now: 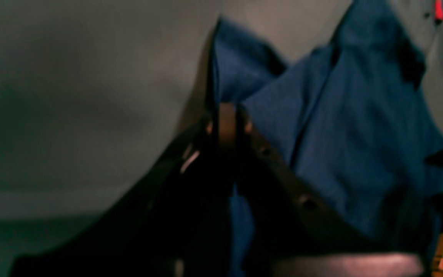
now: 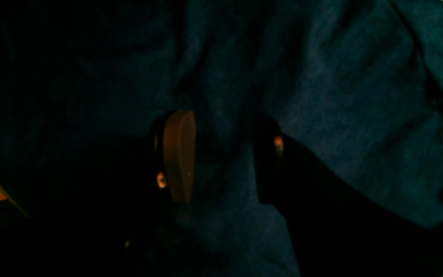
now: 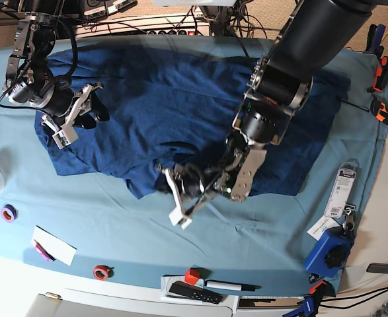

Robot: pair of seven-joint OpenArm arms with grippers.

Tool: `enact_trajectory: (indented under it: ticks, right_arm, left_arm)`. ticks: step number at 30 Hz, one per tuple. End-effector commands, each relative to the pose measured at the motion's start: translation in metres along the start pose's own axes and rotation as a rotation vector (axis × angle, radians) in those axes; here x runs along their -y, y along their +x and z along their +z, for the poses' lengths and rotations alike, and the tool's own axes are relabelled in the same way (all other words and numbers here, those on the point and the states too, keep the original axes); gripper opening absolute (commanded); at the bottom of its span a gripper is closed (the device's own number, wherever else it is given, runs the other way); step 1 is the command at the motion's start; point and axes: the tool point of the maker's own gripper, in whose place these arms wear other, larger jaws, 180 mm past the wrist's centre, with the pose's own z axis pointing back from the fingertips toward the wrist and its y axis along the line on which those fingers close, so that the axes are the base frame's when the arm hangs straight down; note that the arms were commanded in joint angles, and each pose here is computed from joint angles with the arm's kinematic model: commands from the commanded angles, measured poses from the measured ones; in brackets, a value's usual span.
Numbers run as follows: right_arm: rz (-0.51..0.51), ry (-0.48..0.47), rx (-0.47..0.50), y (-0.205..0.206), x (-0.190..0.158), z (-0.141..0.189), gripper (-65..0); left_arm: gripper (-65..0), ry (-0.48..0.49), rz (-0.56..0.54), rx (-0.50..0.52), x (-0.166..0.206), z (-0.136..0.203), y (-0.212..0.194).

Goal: Layout the t-shirt on the table in an organized manner, then fold the t-shirt properly
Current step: 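Reach the left gripper to the bunched hem and grasp it, then drag the grasped hem fabric away from the t-shirt body with the left gripper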

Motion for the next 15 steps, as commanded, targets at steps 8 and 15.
enact_trajectory:
  ticks: [8, 15]
  right_arm:
    - [0.028, -0.022, 0.023, 0.0098, 0.0057, 0.0054, -40.1]
    - [0.028, -0.022, 0.024, 0.0099, 0.0057, 0.0054, -40.1]
  left_arm:
    - [-62.0, -0.048, -0.036, 0.085, 0.0196, -0.0005, 0.0416]
    - [-52.9, -0.048, -0.036, 0.088, 0.0195, -0.0005, 0.0420]
